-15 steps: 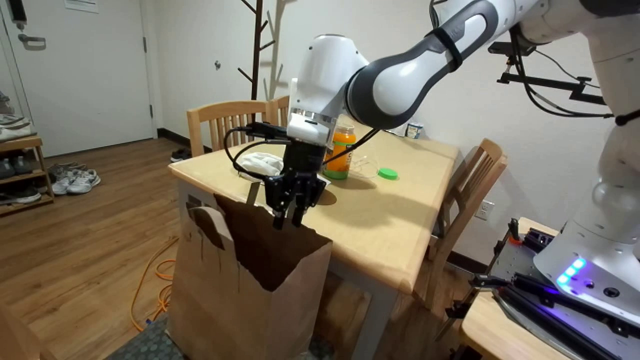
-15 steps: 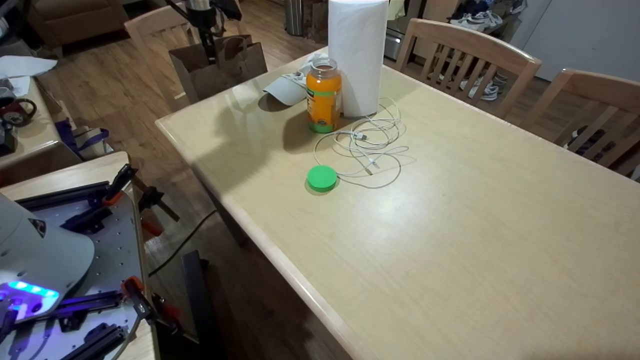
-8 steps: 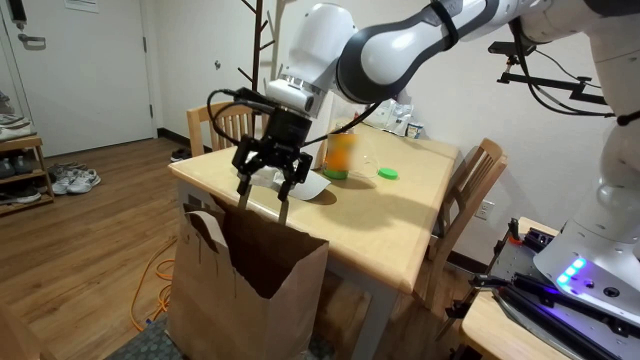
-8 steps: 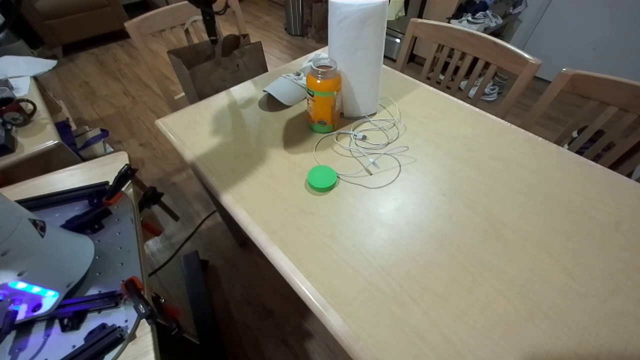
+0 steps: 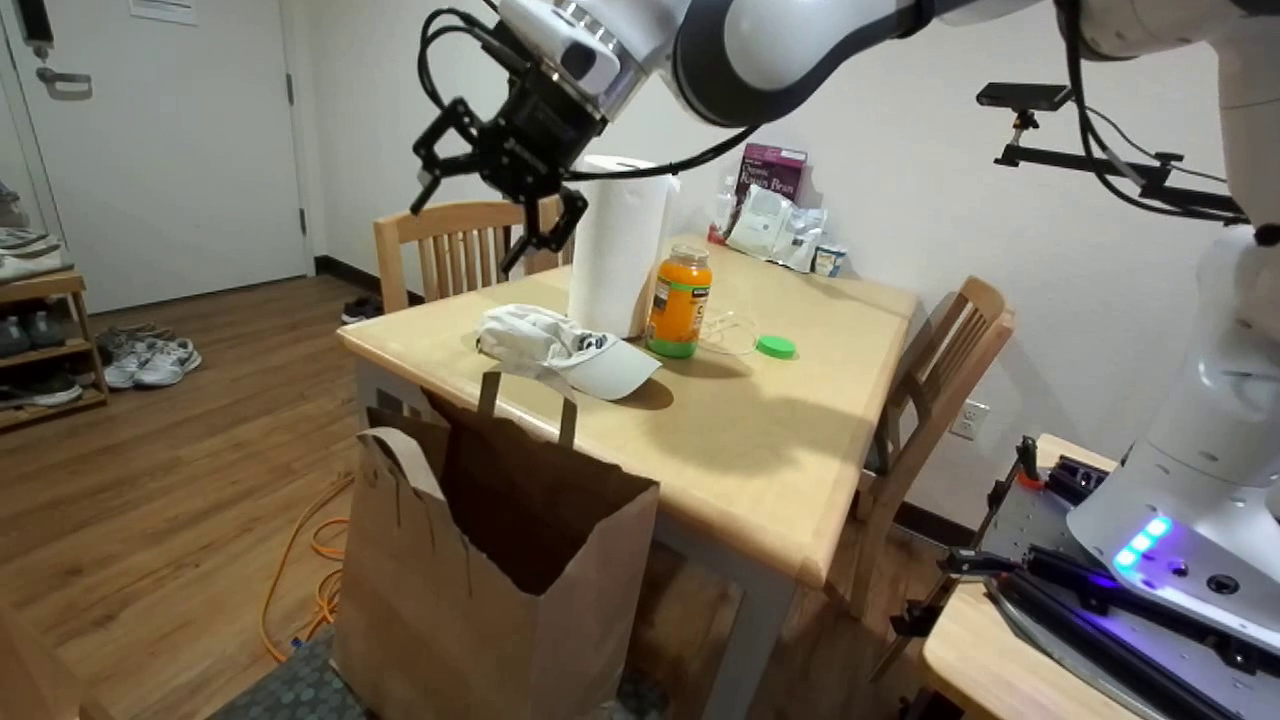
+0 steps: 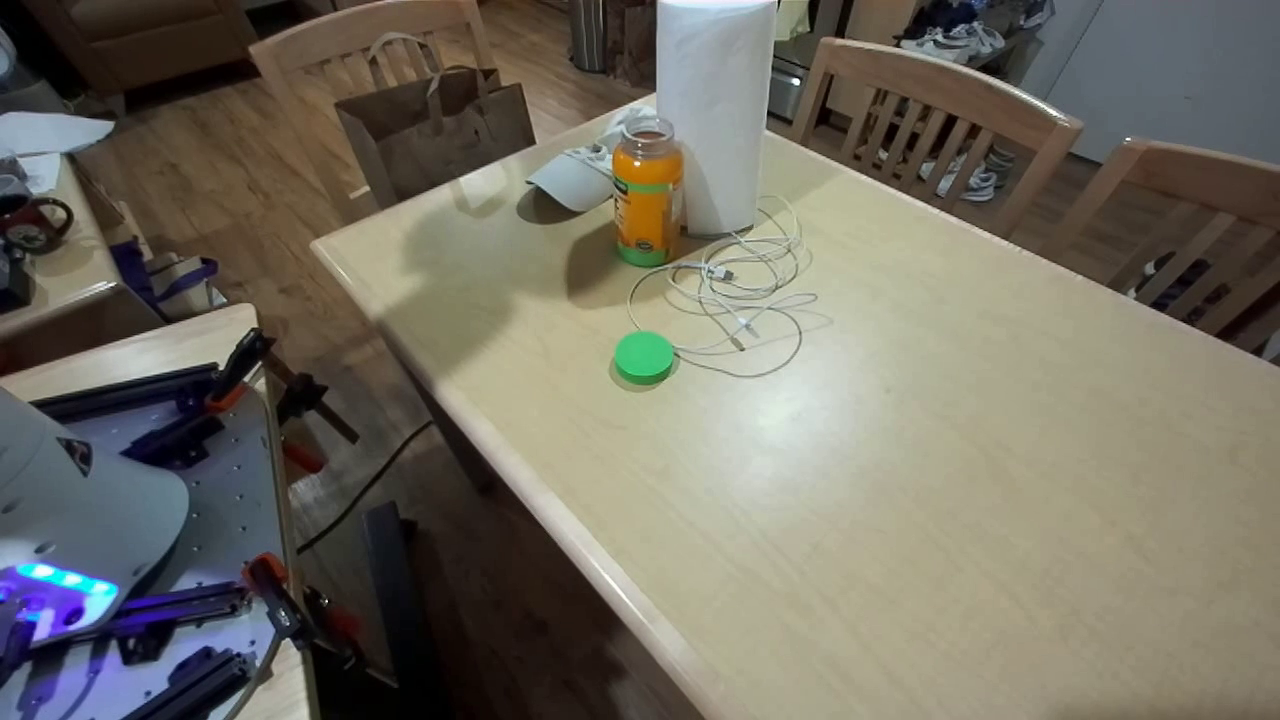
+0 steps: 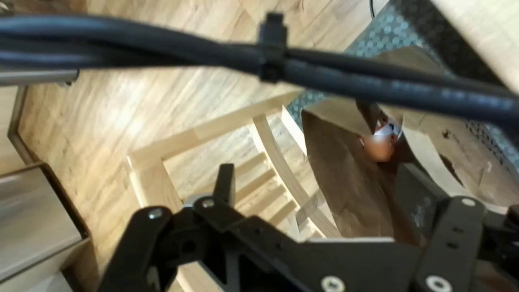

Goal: Pick up the bear plush toy and put it in the paper bag

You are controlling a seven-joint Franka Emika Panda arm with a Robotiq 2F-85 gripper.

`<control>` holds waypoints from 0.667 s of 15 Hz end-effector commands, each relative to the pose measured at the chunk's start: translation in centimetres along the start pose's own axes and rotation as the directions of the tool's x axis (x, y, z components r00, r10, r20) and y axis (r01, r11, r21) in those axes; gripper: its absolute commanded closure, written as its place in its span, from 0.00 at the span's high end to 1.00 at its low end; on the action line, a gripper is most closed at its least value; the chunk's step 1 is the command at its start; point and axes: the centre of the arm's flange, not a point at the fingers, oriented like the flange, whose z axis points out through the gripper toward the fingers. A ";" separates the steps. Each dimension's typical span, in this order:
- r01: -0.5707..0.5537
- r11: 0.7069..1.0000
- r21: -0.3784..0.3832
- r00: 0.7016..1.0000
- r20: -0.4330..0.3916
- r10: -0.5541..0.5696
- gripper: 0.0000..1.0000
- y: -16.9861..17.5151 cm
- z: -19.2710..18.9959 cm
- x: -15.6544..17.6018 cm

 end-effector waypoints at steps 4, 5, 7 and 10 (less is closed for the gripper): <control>-0.223 0.973 0.052 0.933 0.299 0.198 1.00 -8.5 -7.4 -7.8; -0.264 0.962 0.072 0.914 0.339 0.225 1.00 -10.1 -8.0 -8.6; -0.246 0.967 0.063 0.924 0.316 0.214 1.00 -8.1 -6.4 -10.4; -0.260 0.963 0.066 0.919 0.324 0.226 1.00 -8.7 -6.7 -10.7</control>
